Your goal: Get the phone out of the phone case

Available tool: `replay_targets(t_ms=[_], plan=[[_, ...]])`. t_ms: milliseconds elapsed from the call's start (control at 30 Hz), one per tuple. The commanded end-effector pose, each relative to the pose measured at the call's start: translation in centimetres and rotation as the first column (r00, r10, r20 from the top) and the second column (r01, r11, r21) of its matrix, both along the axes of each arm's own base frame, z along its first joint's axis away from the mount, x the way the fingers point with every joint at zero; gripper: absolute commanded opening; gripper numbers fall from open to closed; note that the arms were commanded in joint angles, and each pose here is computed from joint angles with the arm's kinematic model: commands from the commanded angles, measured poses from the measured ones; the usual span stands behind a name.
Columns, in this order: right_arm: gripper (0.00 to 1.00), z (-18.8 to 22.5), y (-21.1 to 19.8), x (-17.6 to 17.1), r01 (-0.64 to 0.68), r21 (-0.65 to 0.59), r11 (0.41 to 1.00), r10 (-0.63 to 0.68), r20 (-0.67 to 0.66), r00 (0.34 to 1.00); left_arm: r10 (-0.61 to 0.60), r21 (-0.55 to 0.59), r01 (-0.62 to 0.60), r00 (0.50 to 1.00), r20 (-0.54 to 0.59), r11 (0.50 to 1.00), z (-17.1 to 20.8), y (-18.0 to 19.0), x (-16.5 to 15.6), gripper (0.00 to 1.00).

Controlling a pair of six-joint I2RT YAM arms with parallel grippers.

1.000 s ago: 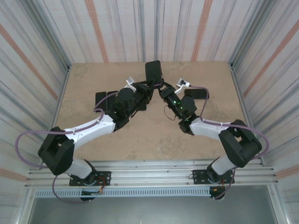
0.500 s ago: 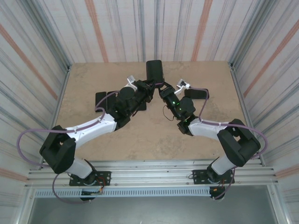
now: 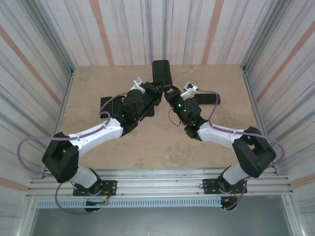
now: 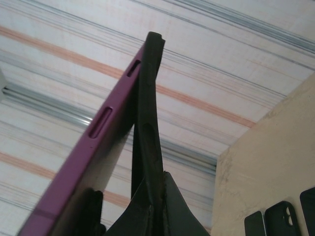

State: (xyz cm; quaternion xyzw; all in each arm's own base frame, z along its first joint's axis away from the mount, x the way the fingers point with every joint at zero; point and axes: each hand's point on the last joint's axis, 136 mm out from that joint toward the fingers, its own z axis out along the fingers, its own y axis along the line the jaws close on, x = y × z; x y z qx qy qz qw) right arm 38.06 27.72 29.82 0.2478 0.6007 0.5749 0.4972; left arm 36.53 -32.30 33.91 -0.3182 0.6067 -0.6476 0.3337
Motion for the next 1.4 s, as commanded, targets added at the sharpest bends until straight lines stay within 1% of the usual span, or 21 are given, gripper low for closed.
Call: replay_targets(t_ms=[0,133,267,433,567,700,800,1000,1167,1367], plan=[[0.00,-0.6,2.3,-0.3,-0.054,-0.085,0.995,0.057,0.035,0.998,-0.065,-0.040,0.069,0.992,0.106,0.997,3.9,-1.4,-1.8,0.00],[0.00,-1.6,0.5,0.1,0.001,-0.128,0.992,0.002,0.025,1.000,-0.046,-0.041,0.051,0.993,0.108,0.998,3.9,0.4,-1.4,0.00],[0.00,-2.6,-1.7,0.7,0.057,-0.156,0.986,-0.057,0.000,0.998,-0.020,-0.007,0.021,0.994,0.112,1.000,4.2,2.2,-1.4,0.00],[0.00,-2.3,-3.2,1.1,0.076,-0.132,0.988,-0.076,0.001,0.997,0.010,0.004,-0.010,0.995,0.102,1.000,3.6,4.1,-1.3,0.00],[0.00,-2.0,-2.9,1.0,0.056,-0.136,0.989,-0.056,0.008,0.998,0.009,0.014,-0.010,0.995,0.098,1.000,3.4,4.2,-1.4,0.00],[0.00,-3.0,-3.0,1.4,0.050,-0.137,0.989,-0.053,-0.014,0.999,-0.040,0.027,0.038,0.995,0.086,0.999,2.8,3.0,-1.0,0.00],[0.00,-3.9,-3.4,1.8,0.022,-0.157,0.987,-0.029,-0.045,0.999,-0.068,0.040,0.065,0.996,0.058,0.997,1.3,2.4,-0.4,0.00],[0.00,-6.4,-5.7,1.9,0.026,-0.232,0.972,-0.054,-0.115,0.992,-0.125,0.064,0.125,0.992,-0.006,0.990,-2.6,0.7,0.9,0.00],[0.00,-9.0,-8.7,1.7,0.056,-0.296,0.954,-0.115,-0.185,0.976,-0.139,0.099,0.144,0.989,-0.047,0.985,-6.1,-0.4,2.1,0.00],[0.00,-11.9,-10.9,1.7,0.077,-0.303,0.950,-0.160,-0.258,0.953,-0.116,0.144,0.134,0.985,-0.128,0.981,-11.3,-1.0,3.2,0.00]])
